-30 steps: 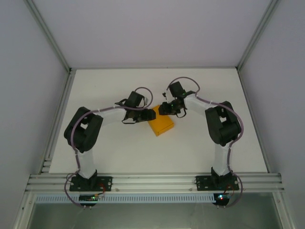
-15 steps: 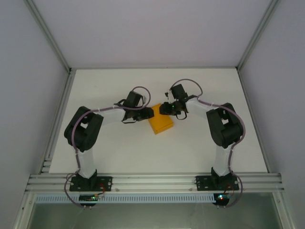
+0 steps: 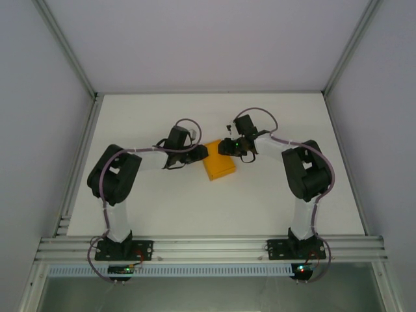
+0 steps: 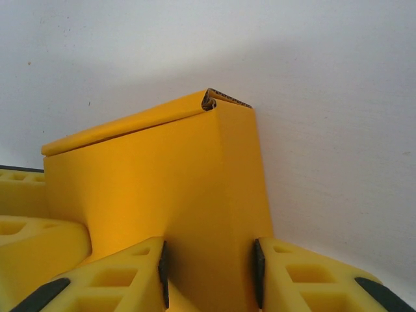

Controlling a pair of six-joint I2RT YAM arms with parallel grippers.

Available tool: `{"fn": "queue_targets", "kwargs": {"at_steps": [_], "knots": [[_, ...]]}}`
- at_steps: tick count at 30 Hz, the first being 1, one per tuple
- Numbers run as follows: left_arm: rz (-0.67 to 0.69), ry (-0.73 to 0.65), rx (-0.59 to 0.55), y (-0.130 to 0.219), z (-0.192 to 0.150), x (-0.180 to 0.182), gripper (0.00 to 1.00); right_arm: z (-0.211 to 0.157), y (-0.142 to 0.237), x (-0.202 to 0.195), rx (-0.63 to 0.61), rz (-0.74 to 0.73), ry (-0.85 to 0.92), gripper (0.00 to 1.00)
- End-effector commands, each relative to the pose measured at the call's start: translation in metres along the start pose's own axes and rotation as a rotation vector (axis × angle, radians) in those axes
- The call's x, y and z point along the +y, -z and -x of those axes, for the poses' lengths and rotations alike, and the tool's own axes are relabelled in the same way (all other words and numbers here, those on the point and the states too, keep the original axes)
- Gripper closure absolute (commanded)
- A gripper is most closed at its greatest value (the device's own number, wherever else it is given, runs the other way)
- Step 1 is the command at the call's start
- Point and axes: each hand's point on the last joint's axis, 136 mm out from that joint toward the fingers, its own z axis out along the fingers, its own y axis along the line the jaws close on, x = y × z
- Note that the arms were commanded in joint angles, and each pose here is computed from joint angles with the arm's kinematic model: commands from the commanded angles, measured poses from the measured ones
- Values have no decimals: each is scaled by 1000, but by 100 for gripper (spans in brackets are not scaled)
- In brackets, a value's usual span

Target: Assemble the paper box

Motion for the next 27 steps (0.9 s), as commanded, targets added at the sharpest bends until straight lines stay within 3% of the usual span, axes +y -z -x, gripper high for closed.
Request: {"fn": "queue_targets", "kwargs": {"at_steps": [1,2,6,9,17,20,23,27], "knots": [[-47,4,111,-20,-32,-4,100,-95,-28,3,314,36,-59,64],[-25,-4,118,-18,-32,-1,97,-95,-28,1,314,19,-56,64],[55,-46,140,-4,-35,5,53,-98,-25,-12,320,-67,-43,66],[72,-70,150,8,-35,0,27,-104,-23,-23,341,-150,-36,67],[65,-83,188,27,-44,-13,15,-105,-19,-30,328,-202,-65,67],[126,-88,217,38,-52,-7,8,-103,-18,-29,318,-209,-65,68],[198,-93,217,52,-56,0,7,-103,-17,-30,312,-212,-69,68],[161,-98,219,61,-62,-9,8,-103,-18,-30,312,-215,-67,68]]}}
